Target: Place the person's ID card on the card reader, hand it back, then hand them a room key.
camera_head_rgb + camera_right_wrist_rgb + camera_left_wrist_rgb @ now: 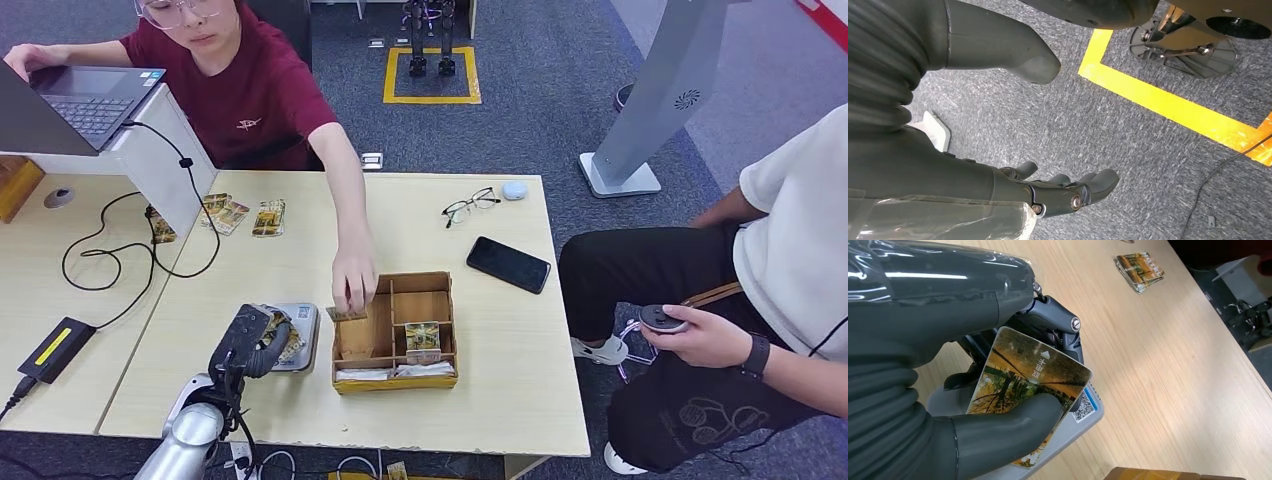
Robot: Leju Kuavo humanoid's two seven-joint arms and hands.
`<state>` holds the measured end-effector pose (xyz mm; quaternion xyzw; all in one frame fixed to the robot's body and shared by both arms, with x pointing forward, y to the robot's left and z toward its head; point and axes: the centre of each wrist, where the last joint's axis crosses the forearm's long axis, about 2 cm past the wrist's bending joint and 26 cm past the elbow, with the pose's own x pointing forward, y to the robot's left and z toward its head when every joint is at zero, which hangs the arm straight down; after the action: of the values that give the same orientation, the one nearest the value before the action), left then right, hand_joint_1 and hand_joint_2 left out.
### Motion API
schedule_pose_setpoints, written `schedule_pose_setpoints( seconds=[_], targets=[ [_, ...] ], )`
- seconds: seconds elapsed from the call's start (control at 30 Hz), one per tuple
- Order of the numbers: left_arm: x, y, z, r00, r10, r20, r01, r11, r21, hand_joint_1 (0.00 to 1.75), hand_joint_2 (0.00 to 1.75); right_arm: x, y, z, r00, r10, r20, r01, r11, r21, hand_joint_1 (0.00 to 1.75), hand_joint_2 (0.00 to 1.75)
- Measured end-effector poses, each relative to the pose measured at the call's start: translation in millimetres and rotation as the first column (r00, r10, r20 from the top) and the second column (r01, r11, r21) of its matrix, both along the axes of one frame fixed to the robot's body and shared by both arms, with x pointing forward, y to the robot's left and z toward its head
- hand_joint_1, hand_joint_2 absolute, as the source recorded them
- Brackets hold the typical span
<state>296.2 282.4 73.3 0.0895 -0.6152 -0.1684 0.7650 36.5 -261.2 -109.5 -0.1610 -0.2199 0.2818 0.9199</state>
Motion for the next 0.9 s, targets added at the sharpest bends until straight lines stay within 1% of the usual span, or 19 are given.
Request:
schedule_pose_setpoints(
  seconds=[0.2, 0.6, 0.77, 0.9],
  targets=[
    [6.8, -10, -5.2, 0.999, 0.035, -0.002, -0.035, 0.999, -0.004, 1.75, 1.75, 2, 3, 0, 1.0, 0.011, 0.0, -0.011, 1.0, 0.002, 0.0, 1.75],
    [14.4, -18, -16.4, 0.996, 0.085, -0.01, -0.085, 0.996, 0.021, 1.75, 1.75, 5, 6, 1, 1.0, 0.023, -0.003, -0.023, 1.0, 0.007, 0.0, 1.75],
    [14.4, -21, -16.3, 0.997, 0.078, 0.009, -0.078, 0.997, 0.022, 1.75, 1.75, 5, 8, 1, 1.0, 0.023, -0.002, -0.023, 1.0, 0.008, 0.0, 1.75],
    [15.4, -22, -11.8, 0.997, 0.068, 0.047, -0.069, 0.997, 0.016, 1.75, 1.75, 4, 8, 1, 1.0, 0.025, 0.002, -0.025, 1.0, 0.01, 0.0, 1.75]
  ],
)
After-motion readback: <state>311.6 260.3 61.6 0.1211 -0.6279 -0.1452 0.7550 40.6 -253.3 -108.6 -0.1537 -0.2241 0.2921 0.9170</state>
